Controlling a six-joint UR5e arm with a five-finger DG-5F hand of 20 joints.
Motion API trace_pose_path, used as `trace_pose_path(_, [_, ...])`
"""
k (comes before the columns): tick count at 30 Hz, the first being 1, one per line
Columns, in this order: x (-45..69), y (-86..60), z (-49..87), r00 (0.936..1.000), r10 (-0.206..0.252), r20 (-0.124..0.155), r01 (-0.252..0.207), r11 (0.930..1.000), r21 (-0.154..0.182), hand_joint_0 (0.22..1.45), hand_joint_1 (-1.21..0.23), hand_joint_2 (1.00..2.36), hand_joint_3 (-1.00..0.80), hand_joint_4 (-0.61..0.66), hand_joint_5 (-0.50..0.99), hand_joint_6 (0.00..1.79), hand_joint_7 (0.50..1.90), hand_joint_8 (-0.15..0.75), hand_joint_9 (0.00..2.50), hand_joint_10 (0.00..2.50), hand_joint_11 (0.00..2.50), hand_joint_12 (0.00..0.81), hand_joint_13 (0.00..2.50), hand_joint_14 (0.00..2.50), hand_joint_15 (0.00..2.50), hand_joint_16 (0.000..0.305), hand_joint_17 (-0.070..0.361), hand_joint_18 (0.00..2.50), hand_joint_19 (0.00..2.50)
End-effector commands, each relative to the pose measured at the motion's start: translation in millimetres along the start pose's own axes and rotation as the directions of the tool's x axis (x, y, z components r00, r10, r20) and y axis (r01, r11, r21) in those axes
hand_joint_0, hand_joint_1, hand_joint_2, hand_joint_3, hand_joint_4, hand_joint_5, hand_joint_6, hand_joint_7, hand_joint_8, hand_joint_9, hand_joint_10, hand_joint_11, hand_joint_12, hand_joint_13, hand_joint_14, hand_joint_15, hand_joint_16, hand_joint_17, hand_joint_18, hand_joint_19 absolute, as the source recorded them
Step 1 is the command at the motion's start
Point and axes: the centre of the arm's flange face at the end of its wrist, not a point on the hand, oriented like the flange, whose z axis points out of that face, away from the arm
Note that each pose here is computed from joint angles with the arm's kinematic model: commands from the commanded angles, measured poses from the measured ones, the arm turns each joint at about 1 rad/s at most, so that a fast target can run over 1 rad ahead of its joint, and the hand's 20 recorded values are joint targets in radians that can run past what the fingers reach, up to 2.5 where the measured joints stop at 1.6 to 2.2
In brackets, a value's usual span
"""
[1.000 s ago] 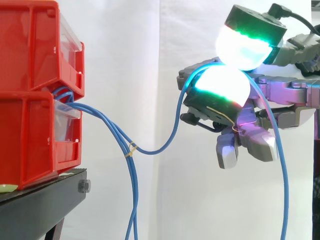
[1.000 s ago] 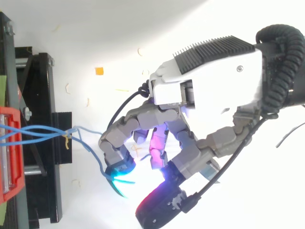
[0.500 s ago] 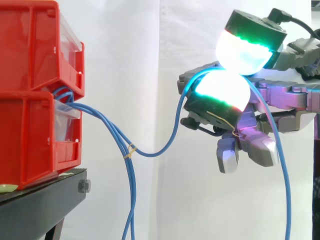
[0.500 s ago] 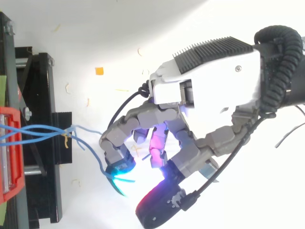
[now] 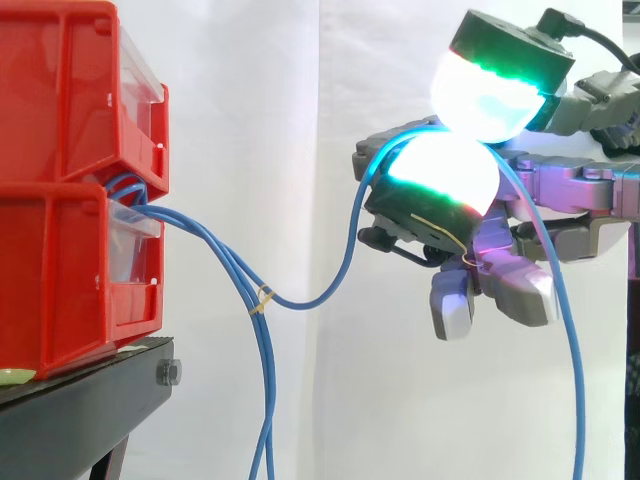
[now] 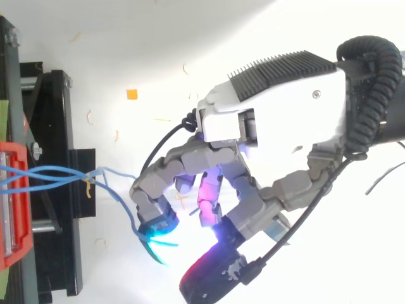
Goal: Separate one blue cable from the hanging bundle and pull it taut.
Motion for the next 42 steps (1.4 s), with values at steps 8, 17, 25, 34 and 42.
trace_pose_path(8, [-0.9, 3.2, 4.9, 0.9998, -0.007, 0.016, 0.008, 0.9992, -0.039, 0.73, -0.68, 1.02, -0.22, -0.02, 0.14, 0.5, 1.34, 0.084, 1.93, 0.01, 0.35, 0.203, 1.25, 0.02, 0.41, 0.039, 0.089, 0.7, 0.55])
trace_pose_path(17, [0.7, 5.2, 5.1, 0.9999, -0.004, 0.014, 0.005, 0.9991, -0.042, 0.73, -0.68, 1.02, -0.22, -0.02, 0.14, 0.5, 1.35, 0.083, 1.93, 0.01, 0.34, 0.204, 1.25, 0.02, 0.42, 0.039, 0.089, 0.7, 0.55])
trace_pose_path(25, [0.4, 4.8, 5.0, 0.9998, -0.004, 0.017, 0.005, 0.9992, -0.039, 0.73, -0.68, 1.02, -0.22, -0.02, 0.14, 0.5, 1.34, 0.084, 1.93, 0.01, 0.33, 0.204, 1.25, 0.02, 0.42, 0.039, 0.088, 0.7, 0.54])
trace_pose_path(34, [1.3, 3.5, 3.5, 0.9999, -0.004, 0.01, 0.005, 0.9997, -0.026, 0.73, -0.68, 1.02, -0.22, -0.02, 0.14, 0.5, 1.34, 0.079, 1.93, 0.01, 0.34, 0.204, 1.25, 0.02, 0.42, 0.039, 0.088, 0.7, 0.55])
trace_pose_path(42, [0.9, 3.9, 4.0, 0.9999, -0.006, 0.013, 0.007, 0.9996, -0.029, 0.73, -0.68, 1.02, -0.22, -0.02, 0.14, 0.5, 1.34, 0.084, 1.93, 0.01, 0.33, 0.203, 1.25, 0.02, 0.41, 0.039, 0.088, 0.7, 0.55])
